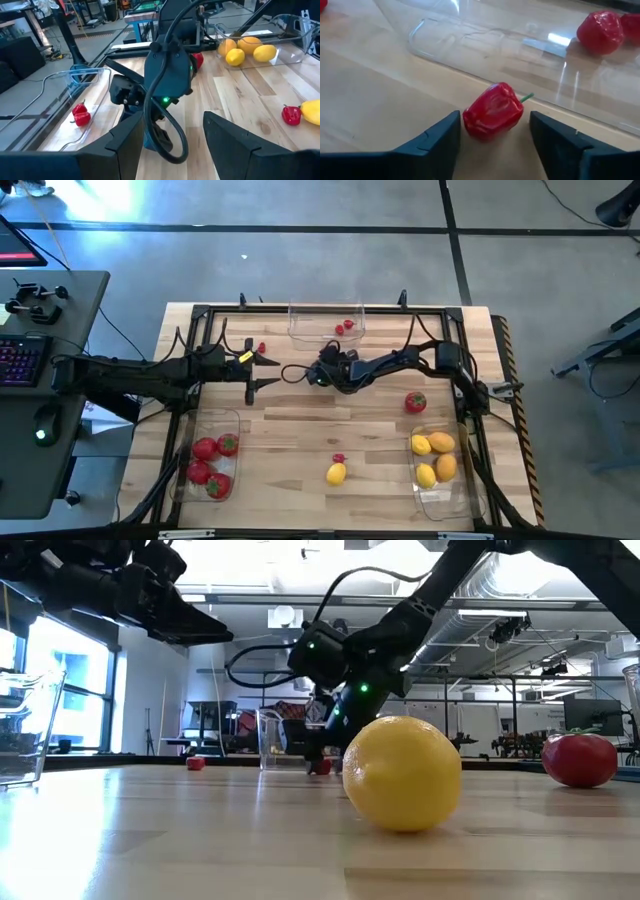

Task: Sort produce into baskets
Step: Put the red chili pepper into the top center transparent bin

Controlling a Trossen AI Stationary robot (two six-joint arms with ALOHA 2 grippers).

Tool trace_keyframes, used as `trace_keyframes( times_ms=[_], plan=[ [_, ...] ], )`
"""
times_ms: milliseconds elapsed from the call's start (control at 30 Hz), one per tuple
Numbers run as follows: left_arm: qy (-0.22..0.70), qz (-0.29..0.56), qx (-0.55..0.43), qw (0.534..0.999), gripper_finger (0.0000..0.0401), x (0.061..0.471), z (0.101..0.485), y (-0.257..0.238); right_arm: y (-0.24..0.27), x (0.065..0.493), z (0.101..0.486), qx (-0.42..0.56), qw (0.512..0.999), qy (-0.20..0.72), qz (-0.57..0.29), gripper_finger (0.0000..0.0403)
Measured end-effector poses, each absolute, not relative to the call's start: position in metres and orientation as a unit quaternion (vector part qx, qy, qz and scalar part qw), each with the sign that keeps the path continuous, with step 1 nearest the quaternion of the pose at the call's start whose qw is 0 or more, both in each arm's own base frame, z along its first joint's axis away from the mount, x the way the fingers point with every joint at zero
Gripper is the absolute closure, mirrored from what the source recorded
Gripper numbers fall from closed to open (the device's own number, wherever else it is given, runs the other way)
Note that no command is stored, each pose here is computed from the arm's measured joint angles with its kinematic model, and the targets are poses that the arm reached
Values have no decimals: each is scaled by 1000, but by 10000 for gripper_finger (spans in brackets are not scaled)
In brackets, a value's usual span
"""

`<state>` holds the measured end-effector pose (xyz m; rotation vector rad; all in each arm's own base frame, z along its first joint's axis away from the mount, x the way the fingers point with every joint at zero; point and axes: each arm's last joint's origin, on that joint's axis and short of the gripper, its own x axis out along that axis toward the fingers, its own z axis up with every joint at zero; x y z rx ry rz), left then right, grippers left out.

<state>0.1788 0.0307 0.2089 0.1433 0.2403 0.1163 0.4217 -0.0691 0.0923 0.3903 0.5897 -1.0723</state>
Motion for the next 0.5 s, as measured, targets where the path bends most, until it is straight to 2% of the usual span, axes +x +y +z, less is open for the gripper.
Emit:
trace_keyframes(
  times_ms=[333,500],
  plan=[
    [121,58,71,988,211,179,209,31,-62,423,93,140,816,309,-469,303],
    [122,58,71,988,211,179,208,31,-51,424,109,140,841,341,-396,325]
  ],
)
